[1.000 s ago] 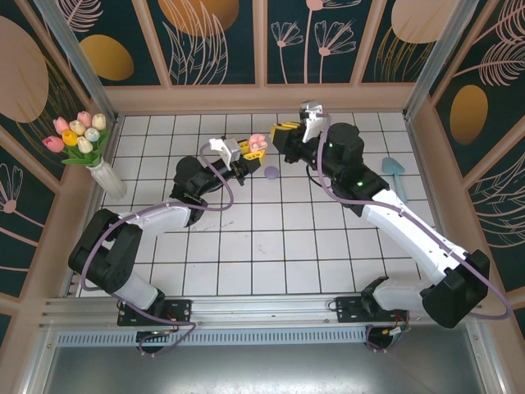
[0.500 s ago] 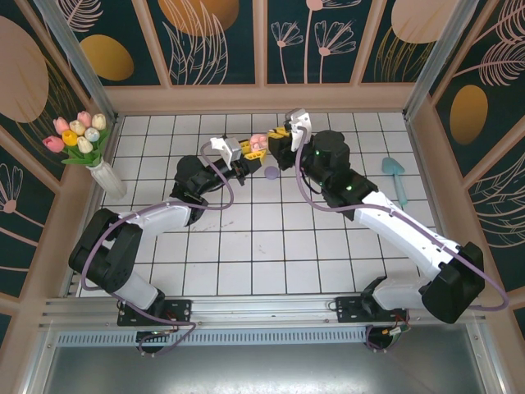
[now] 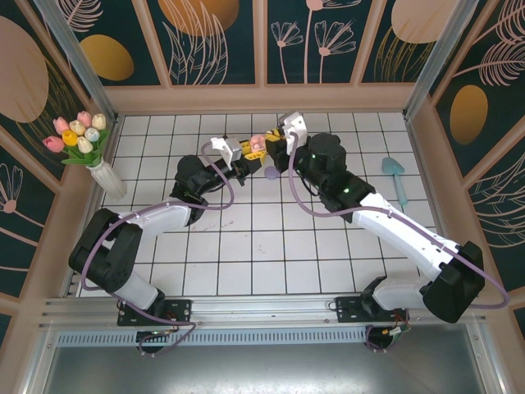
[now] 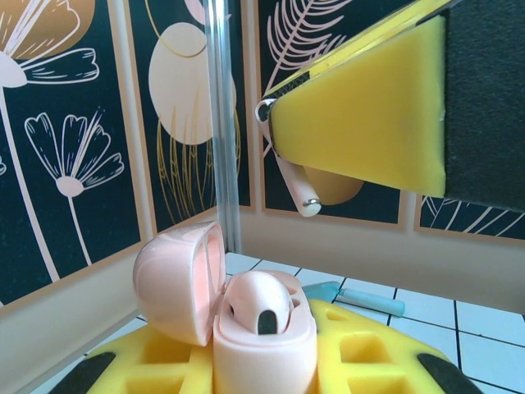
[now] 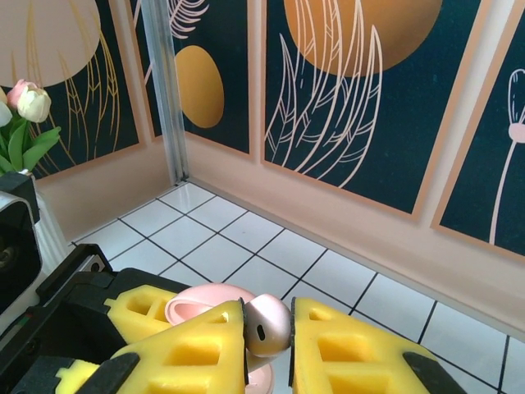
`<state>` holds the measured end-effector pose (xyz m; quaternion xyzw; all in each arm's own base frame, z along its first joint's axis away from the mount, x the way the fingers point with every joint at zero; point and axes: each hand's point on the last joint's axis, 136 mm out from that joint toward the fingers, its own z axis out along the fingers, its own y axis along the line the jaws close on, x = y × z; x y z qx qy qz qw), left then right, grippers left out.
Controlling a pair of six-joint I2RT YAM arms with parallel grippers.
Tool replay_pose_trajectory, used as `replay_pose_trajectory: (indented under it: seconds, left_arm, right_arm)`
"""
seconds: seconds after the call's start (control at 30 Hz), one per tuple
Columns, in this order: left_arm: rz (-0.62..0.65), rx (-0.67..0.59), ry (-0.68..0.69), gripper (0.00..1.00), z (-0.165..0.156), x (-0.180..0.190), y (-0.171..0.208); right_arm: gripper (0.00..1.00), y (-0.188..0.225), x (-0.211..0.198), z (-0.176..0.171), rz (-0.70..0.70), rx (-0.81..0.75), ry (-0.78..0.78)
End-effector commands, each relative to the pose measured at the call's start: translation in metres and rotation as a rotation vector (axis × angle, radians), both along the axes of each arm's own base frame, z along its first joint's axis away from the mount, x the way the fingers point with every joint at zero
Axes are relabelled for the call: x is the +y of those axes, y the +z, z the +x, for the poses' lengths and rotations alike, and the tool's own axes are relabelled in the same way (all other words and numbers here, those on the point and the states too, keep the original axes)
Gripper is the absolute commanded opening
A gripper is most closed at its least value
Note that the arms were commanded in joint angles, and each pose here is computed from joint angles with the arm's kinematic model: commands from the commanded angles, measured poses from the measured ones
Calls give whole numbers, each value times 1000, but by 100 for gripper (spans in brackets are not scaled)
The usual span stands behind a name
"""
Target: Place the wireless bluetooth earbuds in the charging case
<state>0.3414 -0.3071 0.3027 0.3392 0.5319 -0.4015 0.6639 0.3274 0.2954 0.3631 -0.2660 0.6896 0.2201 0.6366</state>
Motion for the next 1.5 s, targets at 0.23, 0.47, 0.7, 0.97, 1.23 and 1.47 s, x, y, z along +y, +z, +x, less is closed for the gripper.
replay_pose_trajectory:
  seconds: [0.23, 0.47, 0.7, 0.97, 1.23, 1.47]
  left_arm:
    - [-25, -23, -20, 0, -2, -3, 15]
    - [-26, -24, -19, 0, -2, -3, 15]
    - [-26, -22, -16, 0, -2, -2, 14]
    - [-25, -26, -14, 0, -2, -3, 15]
    - [-26, -25, -13, 0, -2, -3, 15]
    - [-27, -25, -14, 0, -2, -3, 15]
  right_arm:
    - [17, 1, 7, 1, -55, -55, -22]
    - [16, -5, 8, 2, -68, -46, -27]
    - [16, -10, 9, 1, -66, -32, -22]
    - [15, -14, 10, -1, -68, -19, -18]
    - [14, -19, 9, -2, -70, -5, -17]
    - [14, -27, 9, -2, -84, 8, -19]
